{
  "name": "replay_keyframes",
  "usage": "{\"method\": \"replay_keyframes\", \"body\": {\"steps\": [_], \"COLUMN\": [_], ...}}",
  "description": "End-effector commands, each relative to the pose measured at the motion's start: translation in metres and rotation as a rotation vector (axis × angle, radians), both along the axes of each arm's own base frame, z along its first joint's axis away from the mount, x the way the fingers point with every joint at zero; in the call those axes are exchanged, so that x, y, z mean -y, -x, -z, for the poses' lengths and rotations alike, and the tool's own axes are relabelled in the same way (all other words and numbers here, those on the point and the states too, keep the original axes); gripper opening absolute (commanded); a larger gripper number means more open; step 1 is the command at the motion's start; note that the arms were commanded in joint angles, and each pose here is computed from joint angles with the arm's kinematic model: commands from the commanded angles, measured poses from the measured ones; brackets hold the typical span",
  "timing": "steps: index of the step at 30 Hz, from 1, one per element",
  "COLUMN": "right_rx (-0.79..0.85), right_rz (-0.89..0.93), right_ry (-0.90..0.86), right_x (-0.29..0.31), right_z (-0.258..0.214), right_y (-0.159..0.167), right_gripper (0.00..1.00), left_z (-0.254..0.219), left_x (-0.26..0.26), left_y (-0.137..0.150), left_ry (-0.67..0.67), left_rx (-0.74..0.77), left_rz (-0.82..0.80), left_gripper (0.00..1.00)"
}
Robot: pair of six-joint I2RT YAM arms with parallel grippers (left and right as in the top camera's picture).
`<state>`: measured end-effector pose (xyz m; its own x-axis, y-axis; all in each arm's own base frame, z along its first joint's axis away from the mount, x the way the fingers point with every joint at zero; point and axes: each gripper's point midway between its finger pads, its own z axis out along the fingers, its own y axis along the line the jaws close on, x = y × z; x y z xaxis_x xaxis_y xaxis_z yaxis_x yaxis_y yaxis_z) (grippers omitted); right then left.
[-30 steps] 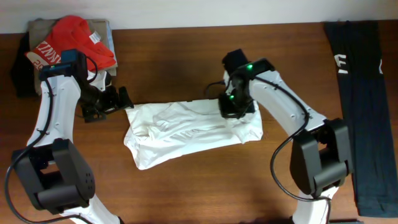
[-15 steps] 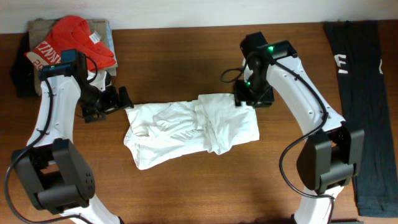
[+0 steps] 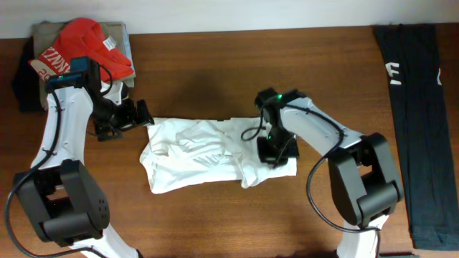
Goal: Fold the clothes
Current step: 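Fold the shirt strip's right end leftward with the right gripper, then press the folded right half down, then raise the right gripper away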
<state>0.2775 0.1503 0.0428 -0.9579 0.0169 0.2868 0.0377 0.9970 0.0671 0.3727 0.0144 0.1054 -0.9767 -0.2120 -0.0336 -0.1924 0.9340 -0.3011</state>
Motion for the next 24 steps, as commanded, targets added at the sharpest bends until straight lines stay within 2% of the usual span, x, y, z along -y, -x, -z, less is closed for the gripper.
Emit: {"method": "replay_keyframes", "body": {"steps": [1, 2, 3, 5, 13, 15, 16, 17, 18, 19, 21, 22, 23, 24], "right_rx": [0.191, 0.233, 0.250, 0.234, 0.258, 0.213, 0.191, 0.175, 0.170, 0.177, 0.187, 0.190, 0.193, 0.199], "right_rz": [0.014, 0.010, 0.009, -0.005, -0.192, -0.208, -0.208, -0.208, -0.209, -0.208, -0.207, -0.192, -0.180, -0.180], "right_ry": [0.036, 0.019, 0.009, -0.013, -0.070, -0.047, -0.035, -0.031, -0.029, -0.032, -0.040, -0.040, -0.041, -0.044], "right_x": [0.011, 0.006, 0.003, -0.006, -0.079, -0.080, -0.079, -0.079, -0.079, -0.080, -0.083, -0.084, -0.084, -0.086], "right_z": [-0.057, -0.072, -0.076, -0.072, -0.018, 0.006, 0.014, 0.023, 0.026, 0.026, 0.024, 0.024, 0.023, 0.020], "right_y": [-0.051, -0.061, -0.065, -0.062, -0.035, -0.026, -0.024, -0.024, -0.024, -0.025, -0.028, -0.029, -0.030, -0.032], "right_gripper": [0.20, 0.66, 0.86, 0.91, 0.87, 0.84, 0.78, 0.62, 0.53, 0.40, 0.23, 0.10, 0.04, 0.04], "left_z": [-0.006, -0.006, -0.006, -0.006, -0.006, -0.006, -0.006, -0.006, -0.006, -0.006, -0.006, -0.006, -0.006, -0.006], "left_x": [-0.001, -0.001, -0.001, -0.001, -0.001, -0.001, -0.001, -0.001, -0.001, -0.001, -0.001, -0.001, -0.001, -0.001], "left_y": [-0.002, -0.002, -0.002, -0.002, -0.002, -0.001, -0.001, -0.001, -0.001, -0.001, -0.001, -0.001, -0.001, -0.001], "left_ry": [-0.002, -0.002, -0.002, -0.002, -0.002, -0.001, -0.002, -0.001, -0.002, -0.002, -0.002, -0.002, -0.002, -0.003], "left_rx": [0.019, 0.019, 0.018, 0.018, 0.018, 0.014, 0.014, 0.015, 0.015, 0.015, 0.016, 0.017, 0.016, 0.016], "left_rz": [0.000, 0.000, 0.000, 0.000, 0.000, 0.000, 0.000, 0.000, 0.000, 0.000, 0.000, 0.000, 0.000, 0.000], "left_gripper": [0.99, 0.99, 0.99, 0.99, 0.99, 0.99, 0.99, 0.99, 0.99, 0.99, 0.99, 0.99, 0.99, 0.99]}}
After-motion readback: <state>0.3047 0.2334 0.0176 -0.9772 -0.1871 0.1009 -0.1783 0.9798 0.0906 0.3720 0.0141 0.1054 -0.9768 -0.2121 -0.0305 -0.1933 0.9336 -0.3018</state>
